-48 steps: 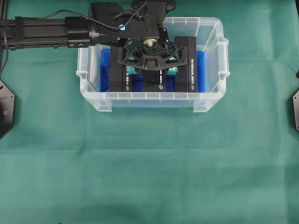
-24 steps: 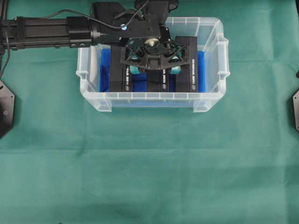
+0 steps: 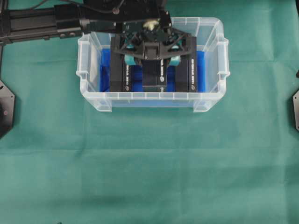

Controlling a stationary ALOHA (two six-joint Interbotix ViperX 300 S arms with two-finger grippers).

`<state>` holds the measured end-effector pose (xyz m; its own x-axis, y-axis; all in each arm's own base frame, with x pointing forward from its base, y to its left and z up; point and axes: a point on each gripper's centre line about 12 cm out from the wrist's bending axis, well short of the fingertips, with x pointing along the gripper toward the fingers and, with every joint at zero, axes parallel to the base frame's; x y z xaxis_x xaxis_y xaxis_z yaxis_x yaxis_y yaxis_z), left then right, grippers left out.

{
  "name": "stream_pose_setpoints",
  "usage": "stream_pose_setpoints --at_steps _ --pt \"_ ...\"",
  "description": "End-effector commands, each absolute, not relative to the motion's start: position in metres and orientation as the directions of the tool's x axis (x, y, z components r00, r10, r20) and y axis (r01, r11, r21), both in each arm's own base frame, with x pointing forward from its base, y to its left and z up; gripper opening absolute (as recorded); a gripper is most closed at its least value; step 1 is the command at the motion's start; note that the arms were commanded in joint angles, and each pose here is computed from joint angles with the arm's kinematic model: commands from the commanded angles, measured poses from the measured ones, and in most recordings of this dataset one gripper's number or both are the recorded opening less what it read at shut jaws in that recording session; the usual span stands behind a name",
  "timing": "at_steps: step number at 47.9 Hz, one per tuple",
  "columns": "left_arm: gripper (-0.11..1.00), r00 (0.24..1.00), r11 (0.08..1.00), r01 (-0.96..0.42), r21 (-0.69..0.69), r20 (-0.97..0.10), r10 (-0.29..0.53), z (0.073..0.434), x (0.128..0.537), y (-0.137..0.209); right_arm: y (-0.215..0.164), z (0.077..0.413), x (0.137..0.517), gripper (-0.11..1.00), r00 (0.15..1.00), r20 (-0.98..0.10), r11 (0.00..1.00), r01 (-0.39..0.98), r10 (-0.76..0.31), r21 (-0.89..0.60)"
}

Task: Take the box out of the case with the left arm.
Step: 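Lift the middle box straight up out of the foam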

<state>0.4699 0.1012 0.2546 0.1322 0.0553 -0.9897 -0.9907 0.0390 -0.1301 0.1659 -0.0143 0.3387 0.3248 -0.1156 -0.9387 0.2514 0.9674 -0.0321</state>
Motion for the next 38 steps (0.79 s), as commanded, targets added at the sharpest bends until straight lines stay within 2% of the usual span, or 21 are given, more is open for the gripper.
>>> stream_pose_setpoints --at_steps 1,22,38 --pt "0.6 0.201 0.043 -0.979 -0.199 -0.977 0.071 0.302 0.467 0.099 -0.015 0.345 0.167 0.0 0.342 -0.932 0.967 0.255 -0.118 -0.028" --pt "0.6 0.225 0.042 -0.974 -0.223 -0.97 0.087 0.376 0.455 0.096 -0.015 0.344 0.168 0.0 0.342 -0.932 0.967 0.255 -0.118 -0.029" --pt "0.6 0.23 0.042 -0.973 -0.227 -0.969 0.089 0.387 0.451 0.094 -0.015 0.344 0.167 0.0 0.34 -0.933 0.967 0.255 -0.118 -0.029"
